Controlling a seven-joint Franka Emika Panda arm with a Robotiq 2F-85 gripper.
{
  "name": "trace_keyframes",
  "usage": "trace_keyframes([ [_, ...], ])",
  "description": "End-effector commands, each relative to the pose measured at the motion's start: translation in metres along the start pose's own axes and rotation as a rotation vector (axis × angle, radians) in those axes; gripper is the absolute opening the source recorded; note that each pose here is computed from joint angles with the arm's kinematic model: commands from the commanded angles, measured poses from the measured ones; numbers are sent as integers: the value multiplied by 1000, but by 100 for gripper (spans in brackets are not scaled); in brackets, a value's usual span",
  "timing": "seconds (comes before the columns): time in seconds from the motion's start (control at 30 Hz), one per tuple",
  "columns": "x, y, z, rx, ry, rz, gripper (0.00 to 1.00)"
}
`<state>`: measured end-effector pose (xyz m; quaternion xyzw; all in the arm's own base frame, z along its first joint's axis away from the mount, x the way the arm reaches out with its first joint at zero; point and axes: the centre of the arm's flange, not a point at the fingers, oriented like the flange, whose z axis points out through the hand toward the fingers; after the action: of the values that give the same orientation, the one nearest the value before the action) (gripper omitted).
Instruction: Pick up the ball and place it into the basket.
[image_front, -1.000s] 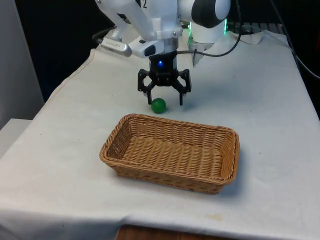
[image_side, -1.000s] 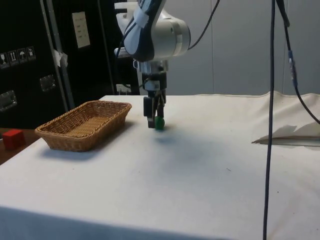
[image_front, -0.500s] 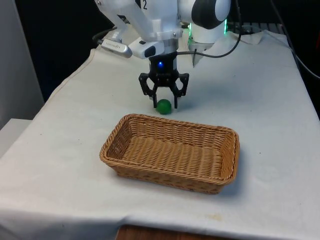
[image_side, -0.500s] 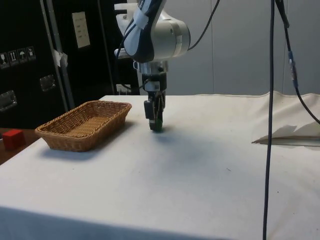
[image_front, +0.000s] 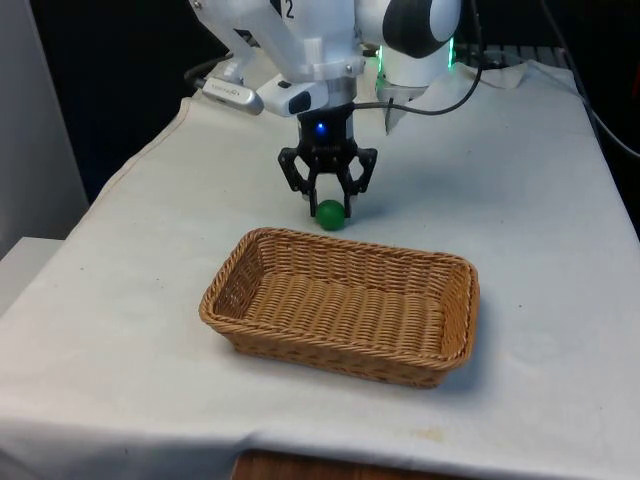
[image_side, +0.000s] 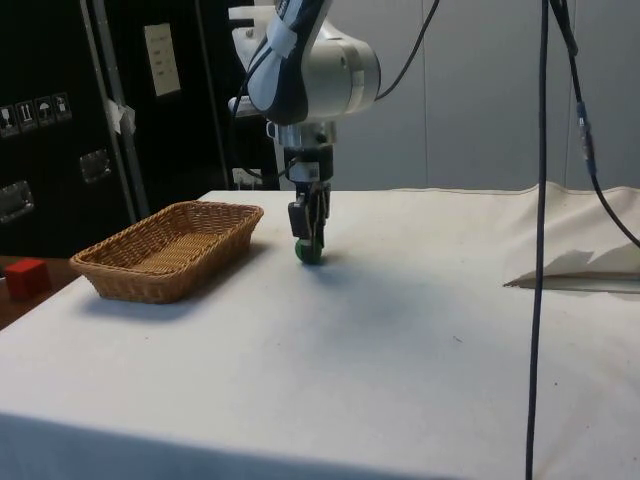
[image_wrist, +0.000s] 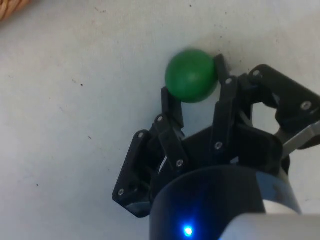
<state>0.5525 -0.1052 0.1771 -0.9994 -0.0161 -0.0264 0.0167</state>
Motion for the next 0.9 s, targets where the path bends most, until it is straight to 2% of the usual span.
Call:
trace_keyframes([
  [0.0, 0, 1, -4, 1, 1, 2, 1],
  [0.13, 1, 1, -16, 6, 7, 0, 1],
  [0.2, 3, 1, -17, 13, 19, -1, 1],
  [0.27, 1, 2, -24, 10, 14, -1, 1],
  [0.43, 3, 3, -44, 21, 26, -4, 1],
  [0.47, 4, 3, -42, 28, 34, -5, 1],
  [0.5, 3, 3, -50, 25, 30, -5, 1],
  [0.67, 5, 3, -66, 33, 39, -4, 1],
  [0.73, 7, 2, -69, 43, 52, -9, 1],
  [0.77, 7, 3, -73, 36, 43, -6, 1],
  [0.87, 8, 4, -87, 43, 52, -7, 1],
])
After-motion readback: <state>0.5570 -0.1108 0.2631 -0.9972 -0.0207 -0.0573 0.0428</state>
